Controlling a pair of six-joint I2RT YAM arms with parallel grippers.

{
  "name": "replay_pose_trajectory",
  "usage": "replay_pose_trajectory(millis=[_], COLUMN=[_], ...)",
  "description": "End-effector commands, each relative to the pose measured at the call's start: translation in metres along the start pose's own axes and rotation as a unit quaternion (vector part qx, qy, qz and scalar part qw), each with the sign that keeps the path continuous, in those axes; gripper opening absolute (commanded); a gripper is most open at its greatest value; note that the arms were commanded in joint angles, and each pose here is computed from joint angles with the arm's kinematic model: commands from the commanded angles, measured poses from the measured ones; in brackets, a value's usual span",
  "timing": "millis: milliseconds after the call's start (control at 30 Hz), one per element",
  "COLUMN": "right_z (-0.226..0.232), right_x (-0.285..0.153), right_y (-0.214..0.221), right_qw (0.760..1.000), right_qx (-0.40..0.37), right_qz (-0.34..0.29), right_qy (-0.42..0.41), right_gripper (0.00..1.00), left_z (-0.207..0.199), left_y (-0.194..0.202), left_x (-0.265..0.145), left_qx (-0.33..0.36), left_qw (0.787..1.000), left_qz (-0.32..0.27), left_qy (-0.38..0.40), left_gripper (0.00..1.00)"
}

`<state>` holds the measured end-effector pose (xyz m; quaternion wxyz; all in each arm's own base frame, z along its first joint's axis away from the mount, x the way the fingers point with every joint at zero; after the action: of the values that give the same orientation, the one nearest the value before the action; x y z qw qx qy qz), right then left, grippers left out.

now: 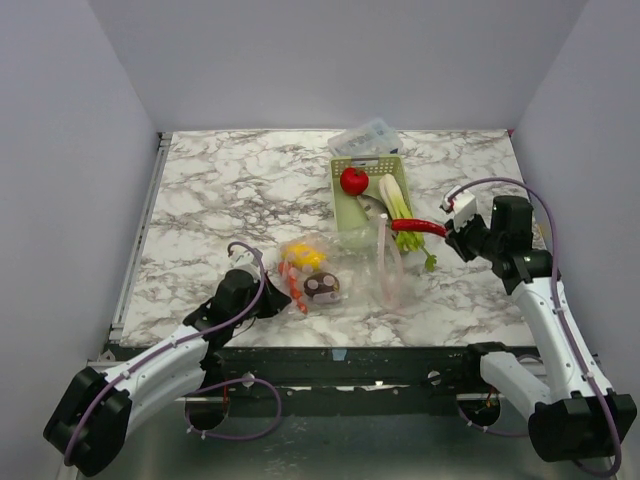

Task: Open the zip-top bag and remove the fake food
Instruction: Place the fake vegetable in the bin.

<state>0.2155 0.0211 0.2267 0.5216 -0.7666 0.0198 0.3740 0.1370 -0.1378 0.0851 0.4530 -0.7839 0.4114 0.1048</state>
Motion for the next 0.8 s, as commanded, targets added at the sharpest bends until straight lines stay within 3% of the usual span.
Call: replay_pose_trajectory(millis=[0,433,767], right_z=[-0.010,-0.016,-0.003], right_x=[0.002,0.013,-0.007], right_y=[-0.030,0.001,0.029], right_qw=[0.999,0.998,0.997], right_qx=[-0.014,-0.063,-0.061], right_qz=[-0.049,0.003,0.029], right_qy=[-0.011,0.028,0.030], right_gripper=[0.03,0.03,0.02], left_z=[0.000,0.003,0.003], left_y=[-0.003,-0.001,-0.003], left_x=[0.001,-0.001,-0.001], left_qx=[0.007,-0.006,-0.005], left_qw=[1.000,1.000,1.000], left_qz=[-0.014,-0.027,-0.026], left_qy=[0.006,0.004,0.002], left_gripper=[0.00,0.00,0.00])
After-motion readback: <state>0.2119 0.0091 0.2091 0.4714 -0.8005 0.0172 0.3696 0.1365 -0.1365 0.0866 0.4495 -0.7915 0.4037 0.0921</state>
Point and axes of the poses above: each gripper's point midway between its finger pads, its own x axis out along the fingers, its own z axis along the line the jaws close on, y = z × x, the point moved 8 cm from there along -x, back along the fingers, and after that the axes turned 6 degrees about x, right-handed, at the moved point
